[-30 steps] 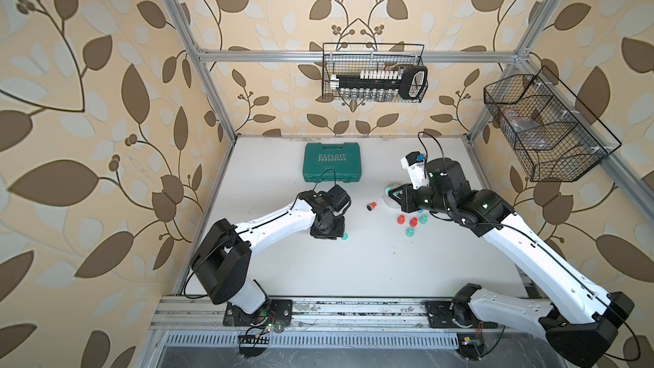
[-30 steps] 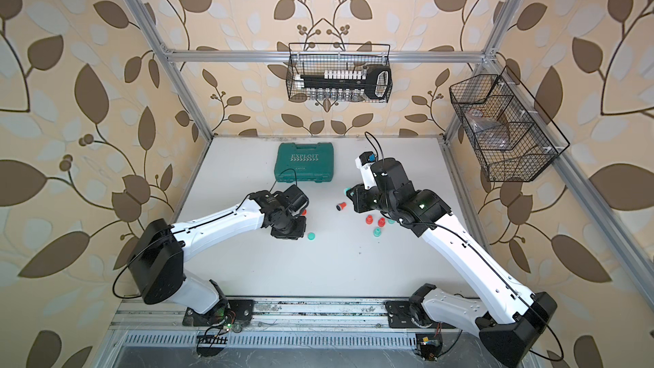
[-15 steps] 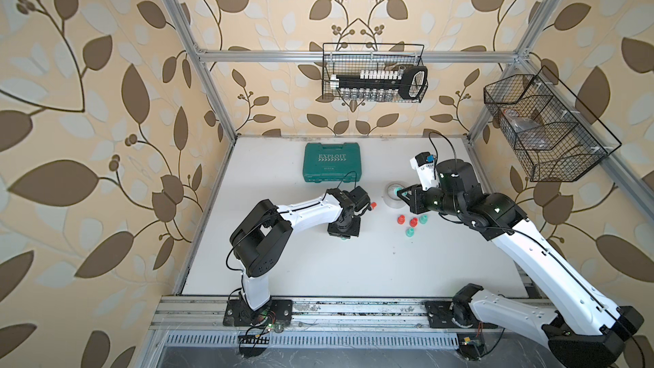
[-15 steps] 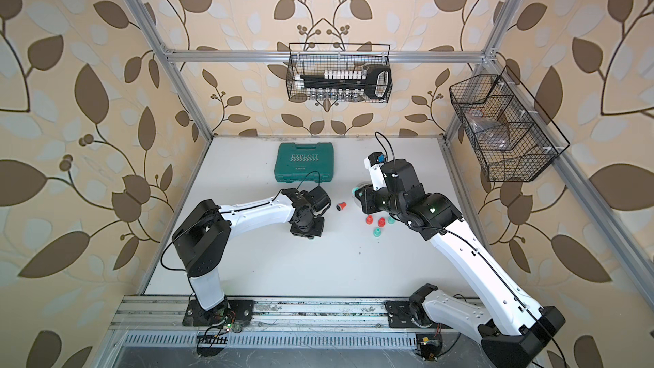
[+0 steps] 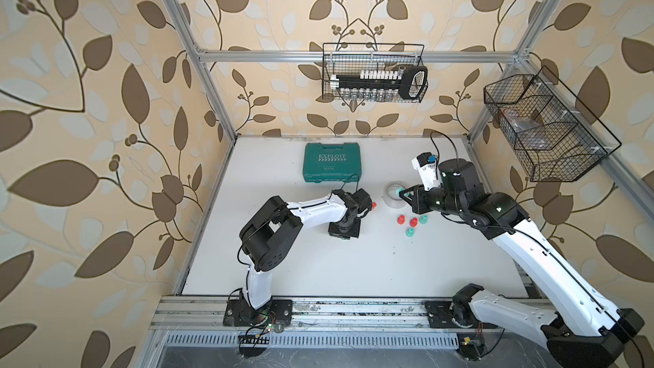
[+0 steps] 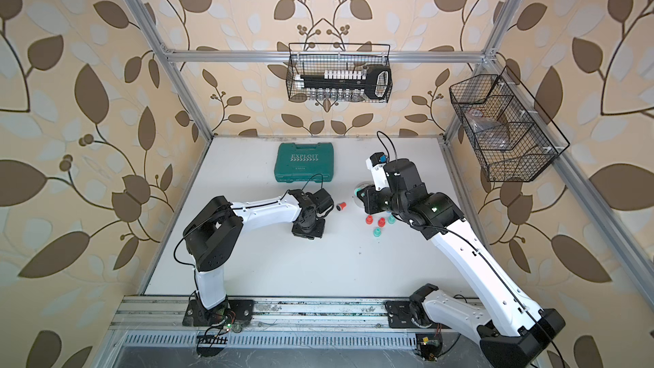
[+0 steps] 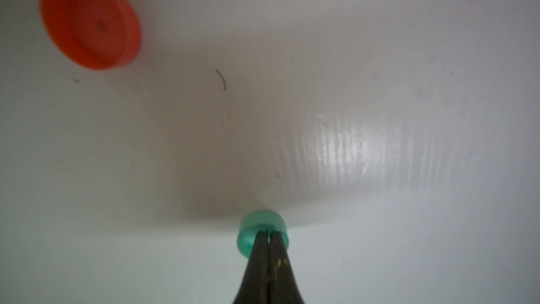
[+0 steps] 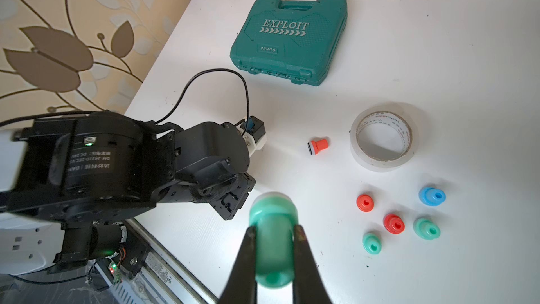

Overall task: Close the stamp cap
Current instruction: Move the cover to the center of the board.

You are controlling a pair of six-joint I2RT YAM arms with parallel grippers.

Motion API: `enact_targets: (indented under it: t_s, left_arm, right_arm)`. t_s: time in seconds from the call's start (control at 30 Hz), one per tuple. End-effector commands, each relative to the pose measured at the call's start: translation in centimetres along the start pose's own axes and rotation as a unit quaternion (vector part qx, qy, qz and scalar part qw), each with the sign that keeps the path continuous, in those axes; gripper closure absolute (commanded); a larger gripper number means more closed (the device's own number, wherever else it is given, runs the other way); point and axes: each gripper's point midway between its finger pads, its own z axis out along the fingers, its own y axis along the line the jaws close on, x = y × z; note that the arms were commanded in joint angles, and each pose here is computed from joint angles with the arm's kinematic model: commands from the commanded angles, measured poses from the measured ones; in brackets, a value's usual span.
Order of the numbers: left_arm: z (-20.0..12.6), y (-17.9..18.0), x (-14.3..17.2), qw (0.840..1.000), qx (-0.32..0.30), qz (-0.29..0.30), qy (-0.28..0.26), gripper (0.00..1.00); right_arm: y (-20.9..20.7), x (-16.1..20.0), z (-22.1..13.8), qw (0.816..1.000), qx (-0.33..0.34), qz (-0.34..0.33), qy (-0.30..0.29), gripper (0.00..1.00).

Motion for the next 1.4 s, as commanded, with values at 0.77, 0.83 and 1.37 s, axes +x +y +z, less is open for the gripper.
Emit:
enact_targets:
  t_s: [0.77,0.83,1.37]
  left_arm:
    - [0.4,-11.0,7.9,0.992,0.013,0.122,0.016,1.00]
    - [-0.5,-11.2,7.2,0.992,0.013,0.127,0.001,1.00]
    - [-9.0,-9.8,3.1,0.990,0.071,0.104,-0.066,0.99]
  right_arm:
    - [-1.6,0.0,-0.7,1.000,0.019,0.006,0.001,1.00]
    - [-1.6,-0.1,-0.8,1.000,0.019,0.008,0.000,1.00]
    - [-2.8,1.3,-1.6,0.997,0.054,0.041,0.021,1.00]
